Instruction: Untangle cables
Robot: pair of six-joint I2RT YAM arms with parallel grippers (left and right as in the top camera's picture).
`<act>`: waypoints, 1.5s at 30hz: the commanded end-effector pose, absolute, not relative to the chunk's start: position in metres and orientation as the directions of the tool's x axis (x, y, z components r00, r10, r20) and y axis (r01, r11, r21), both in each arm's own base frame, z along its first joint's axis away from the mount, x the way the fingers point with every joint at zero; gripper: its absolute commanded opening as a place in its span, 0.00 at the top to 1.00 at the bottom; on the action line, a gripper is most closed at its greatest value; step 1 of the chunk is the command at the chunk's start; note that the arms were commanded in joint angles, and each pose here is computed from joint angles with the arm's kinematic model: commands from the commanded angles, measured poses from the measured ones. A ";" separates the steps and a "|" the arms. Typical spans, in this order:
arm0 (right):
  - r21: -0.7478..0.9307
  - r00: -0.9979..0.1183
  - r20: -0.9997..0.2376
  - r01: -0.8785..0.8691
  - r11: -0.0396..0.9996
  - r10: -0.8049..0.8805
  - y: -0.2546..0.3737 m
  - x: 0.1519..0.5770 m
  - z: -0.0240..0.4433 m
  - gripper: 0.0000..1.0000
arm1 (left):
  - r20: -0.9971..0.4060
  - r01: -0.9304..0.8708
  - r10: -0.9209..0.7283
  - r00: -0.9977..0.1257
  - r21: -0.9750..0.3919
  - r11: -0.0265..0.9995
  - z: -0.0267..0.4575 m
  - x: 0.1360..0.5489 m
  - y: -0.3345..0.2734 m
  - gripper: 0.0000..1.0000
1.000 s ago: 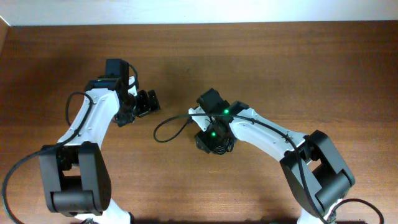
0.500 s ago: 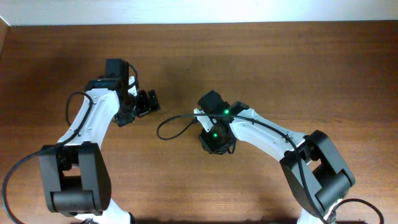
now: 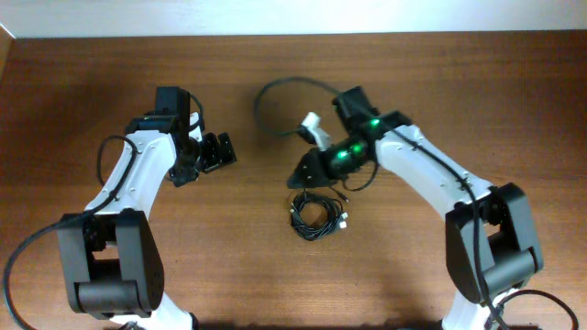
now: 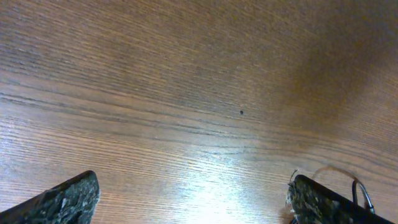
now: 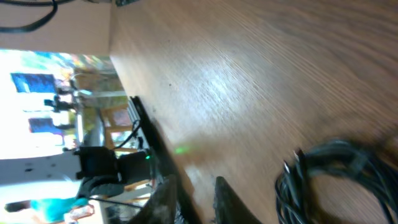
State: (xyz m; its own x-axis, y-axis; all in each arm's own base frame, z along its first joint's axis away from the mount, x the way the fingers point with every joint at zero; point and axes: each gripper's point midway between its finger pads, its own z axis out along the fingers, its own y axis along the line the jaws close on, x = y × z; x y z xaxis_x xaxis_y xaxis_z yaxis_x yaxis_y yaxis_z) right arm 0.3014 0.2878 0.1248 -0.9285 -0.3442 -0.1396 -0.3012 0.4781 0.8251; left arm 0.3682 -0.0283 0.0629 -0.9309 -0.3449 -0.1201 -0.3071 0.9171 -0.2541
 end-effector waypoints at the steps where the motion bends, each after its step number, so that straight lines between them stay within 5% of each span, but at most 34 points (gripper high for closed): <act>1: 0.761 -0.938 -0.049 -0.257 0.596 -0.342 0.272 0.291 0.109 0.60 | -0.129 -0.309 -0.348 -0.929 -0.255 0.917 0.066 0.370 -0.029 0.01; 4: 0.573 -0.924 0.008 -0.310 0.759 -0.383 0.252 0.277 0.078 0.49 | -0.129 -0.309 -0.348 -0.929 -0.255 0.917 0.066 0.370 -0.029 0.01; 11: 0.248 -0.831 -0.012 -0.541 0.803 -0.556 0.248 0.262 0.049 0.48 | -0.129 -0.309 -0.348 -0.929 -0.255 0.917 0.066 0.370 -0.029 0.01; 18: 0.197 -0.752 -0.028 -0.650 0.734 -0.659 0.269 0.231 0.024 0.49 | -0.129 -0.309 -0.348 -0.929 -0.255 0.917 0.066 0.370 -0.029 0.01; 20: 0.196 -0.738 -0.054 -0.668 0.718 -0.673 0.275 0.227 0.014 0.55 | -0.129 -0.309 -0.348 -0.929 -0.255 0.917 0.066 0.370 -0.029 0.01; 22: 0.169 -0.734 -0.076 -0.677 0.716 -0.675 0.275 0.231 0.009 0.71 | -0.129 -0.309 -0.348 -0.929 -0.255 0.917 0.066 0.370 -0.029 0.01; 24: 0.167 -0.734 -0.080 -0.676 0.717 -0.674 0.275 0.232 0.009 0.93 | -0.129 -0.309 -0.348 -0.929 -0.255 0.917 0.066 0.370 -0.029 0.01; 25: 0.170 -0.736 -0.081 -0.675 0.718 -0.672 0.275 0.233 0.010 0.96 | -0.129 -0.309 -0.348 -0.929 -0.255 0.917 0.066 0.370 -0.029 0.01; 33: 0.671 -0.818 -0.114 -0.481 0.564 -0.563 0.319 0.237 0.095 0.96 | -0.129 -0.309 -0.348 -0.929 -0.255 0.917 0.066 0.370 -0.029 0.01; 34: 0.691 -0.803 -0.127 -0.493 0.528 -0.583 0.315 0.236 0.098 0.93 | -0.129 -0.309 -0.349 -0.928 -0.255 0.916 0.066 0.370 -0.029 0.01; 36: 0.607 -0.798 -0.084 -0.516 0.604 -0.597 0.298 0.236 0.083 0.67 | -0.129 -0.309 -0.348 -0.929 -0.255 0.917 0.066 0.370 -0.029 0.01; 38: 0.506 -0.776 -0.057 -0.564 0.652 -0.628 0.289 0.232 0.068 0.56 | -0.129 -0.309 -0.348 -0.929 -0.255 0.917 0.066 0.370 -0.029 0.01; 45: 0.196 -0.711 -0.108 -0.701 0.686 -0.695 0.281 0.252 0.045 0.52 | -0.129 -0.309 -0.348 -0.929 -0.255 0.917 0.066 0.370 -0.029 0.01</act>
State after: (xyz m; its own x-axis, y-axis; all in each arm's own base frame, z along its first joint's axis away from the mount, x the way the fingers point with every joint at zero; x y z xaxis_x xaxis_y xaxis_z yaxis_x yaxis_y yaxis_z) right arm 0.2362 0.2914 0.0511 -0.7252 -0.6834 -0.0840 -0.6692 0.6709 0.3195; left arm 0.3680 -0.0283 0.0628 -0.9311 -0.3449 -0.1190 -0.3073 0.9171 -0.2538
